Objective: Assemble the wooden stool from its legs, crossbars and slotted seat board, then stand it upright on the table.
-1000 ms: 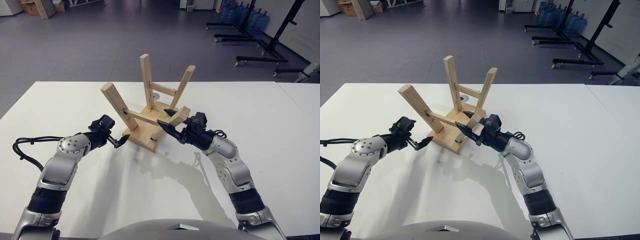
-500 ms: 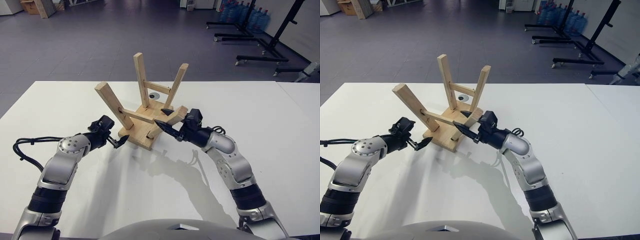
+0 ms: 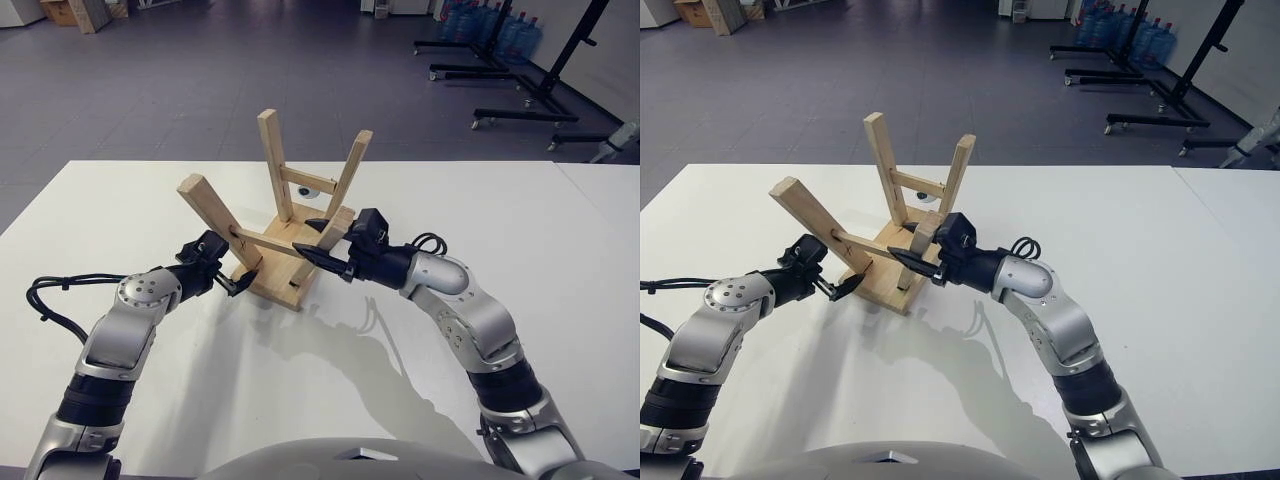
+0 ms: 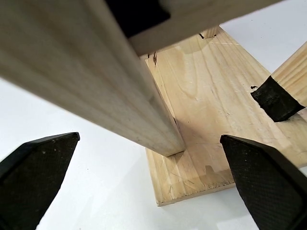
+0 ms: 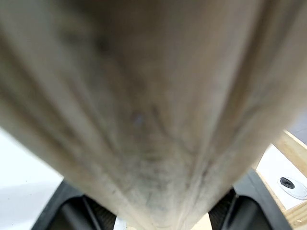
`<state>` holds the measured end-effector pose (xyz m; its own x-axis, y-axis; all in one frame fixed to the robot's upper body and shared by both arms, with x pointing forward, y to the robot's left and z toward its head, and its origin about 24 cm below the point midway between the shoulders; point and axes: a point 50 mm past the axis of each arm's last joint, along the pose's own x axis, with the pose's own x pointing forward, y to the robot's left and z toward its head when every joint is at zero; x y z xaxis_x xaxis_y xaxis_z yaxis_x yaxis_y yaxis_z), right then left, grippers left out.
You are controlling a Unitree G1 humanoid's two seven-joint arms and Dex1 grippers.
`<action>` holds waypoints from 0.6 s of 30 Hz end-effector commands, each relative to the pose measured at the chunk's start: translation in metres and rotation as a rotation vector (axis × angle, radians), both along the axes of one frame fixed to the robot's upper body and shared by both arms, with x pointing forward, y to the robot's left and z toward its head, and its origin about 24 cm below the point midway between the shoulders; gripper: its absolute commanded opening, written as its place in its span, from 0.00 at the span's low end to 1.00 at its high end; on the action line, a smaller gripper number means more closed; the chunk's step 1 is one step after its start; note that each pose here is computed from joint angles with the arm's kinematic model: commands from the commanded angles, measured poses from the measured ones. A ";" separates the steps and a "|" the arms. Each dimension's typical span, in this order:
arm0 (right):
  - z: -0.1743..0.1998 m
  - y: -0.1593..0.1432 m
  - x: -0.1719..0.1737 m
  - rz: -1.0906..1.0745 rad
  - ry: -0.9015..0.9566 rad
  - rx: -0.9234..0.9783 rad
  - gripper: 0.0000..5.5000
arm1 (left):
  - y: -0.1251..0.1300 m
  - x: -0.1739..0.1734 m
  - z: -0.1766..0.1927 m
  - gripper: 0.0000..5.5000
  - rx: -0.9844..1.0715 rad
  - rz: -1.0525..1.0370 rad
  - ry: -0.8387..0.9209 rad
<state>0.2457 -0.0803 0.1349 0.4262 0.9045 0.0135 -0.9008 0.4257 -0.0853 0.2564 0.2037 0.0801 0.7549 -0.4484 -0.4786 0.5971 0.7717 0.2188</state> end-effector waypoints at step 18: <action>-0.014 0.003 0.000 0.017 0.144 -0.135 0.37 | -0.004 0.001 0.000 0.98 -0.005 0.001 -0.007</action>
<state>0.2471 -0.0732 0.1413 0.4124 0.9103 -0.0364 -0.9090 0.4085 -0.0825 0.2565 0.2011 0.0789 0.7569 -0.4495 -0.4743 0.5952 0.7738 0.2166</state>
